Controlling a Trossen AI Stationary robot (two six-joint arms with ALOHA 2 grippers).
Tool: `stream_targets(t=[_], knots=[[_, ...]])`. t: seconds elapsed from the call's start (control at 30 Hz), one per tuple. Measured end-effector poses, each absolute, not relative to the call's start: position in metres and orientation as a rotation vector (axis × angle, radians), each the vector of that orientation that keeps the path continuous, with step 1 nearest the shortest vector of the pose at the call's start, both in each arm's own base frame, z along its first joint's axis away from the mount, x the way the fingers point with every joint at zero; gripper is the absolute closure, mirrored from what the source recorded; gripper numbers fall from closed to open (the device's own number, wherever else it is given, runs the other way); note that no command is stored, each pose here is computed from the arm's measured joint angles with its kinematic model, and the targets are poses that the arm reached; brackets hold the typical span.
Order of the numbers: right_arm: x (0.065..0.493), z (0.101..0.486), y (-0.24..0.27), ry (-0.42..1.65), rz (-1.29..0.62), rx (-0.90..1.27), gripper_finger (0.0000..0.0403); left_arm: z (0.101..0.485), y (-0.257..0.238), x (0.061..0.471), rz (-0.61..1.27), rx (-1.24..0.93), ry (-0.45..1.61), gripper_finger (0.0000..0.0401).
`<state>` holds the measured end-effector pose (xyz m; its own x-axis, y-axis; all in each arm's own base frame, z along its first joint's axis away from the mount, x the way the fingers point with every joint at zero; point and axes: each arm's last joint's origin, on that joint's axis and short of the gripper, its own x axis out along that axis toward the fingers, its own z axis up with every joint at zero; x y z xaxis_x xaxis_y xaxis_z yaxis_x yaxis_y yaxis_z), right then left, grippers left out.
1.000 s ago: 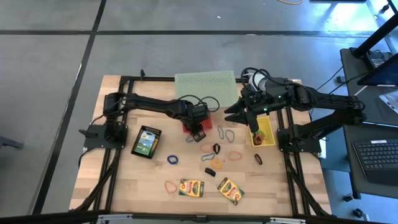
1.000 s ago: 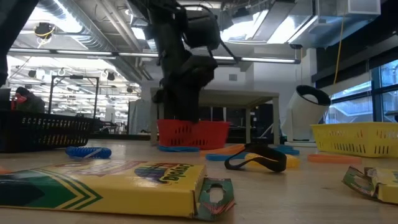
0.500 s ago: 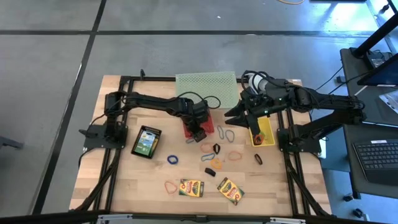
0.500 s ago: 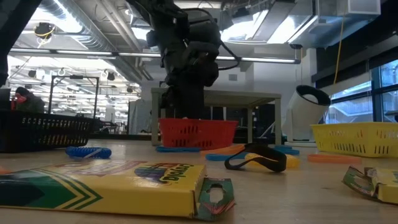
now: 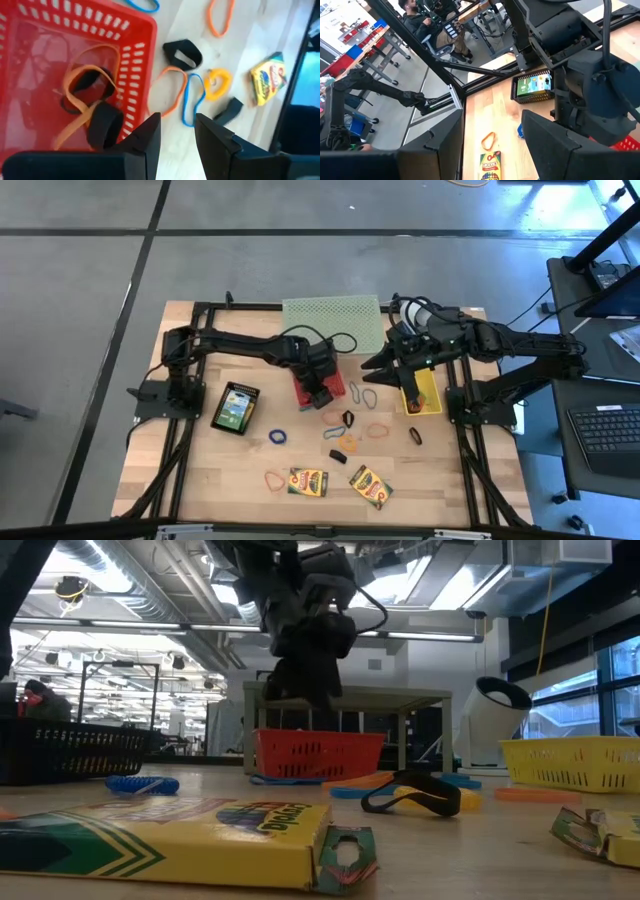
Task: Pick & Place Office Desk Supplies
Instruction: Put the blue spring keychain into the yellow bin
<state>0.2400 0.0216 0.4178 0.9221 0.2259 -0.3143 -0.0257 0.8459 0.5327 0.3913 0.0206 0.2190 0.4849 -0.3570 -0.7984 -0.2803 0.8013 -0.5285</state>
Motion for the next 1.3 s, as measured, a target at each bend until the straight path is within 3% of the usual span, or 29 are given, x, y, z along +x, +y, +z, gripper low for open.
stream_targets(t=[0.33,0.63,0.93,1.3], knots=[[0.24,0.418,0.022,0.377,0.136,0.558,0.0199,0.242,-0.003,0.395,-0.213,-0.651,1.053,0.0288],[0.24,0.418,0.022,0.378,0.14,0.552,0.0199,0.253,-0.056,0.356,-0.263,-0.153,1.264,0.0288],[0.24,0.418,0.022,0.378,0.141,0.548,0.0199,0.223,-0.09,0.33,-0.244,0.0,1.433,0.0288],[0.24,0.418,0.022,0.38,0.138,0.571,0.0199,0.176,-0.115,0.312,-0.221,0.043,1.402,0.0288]])
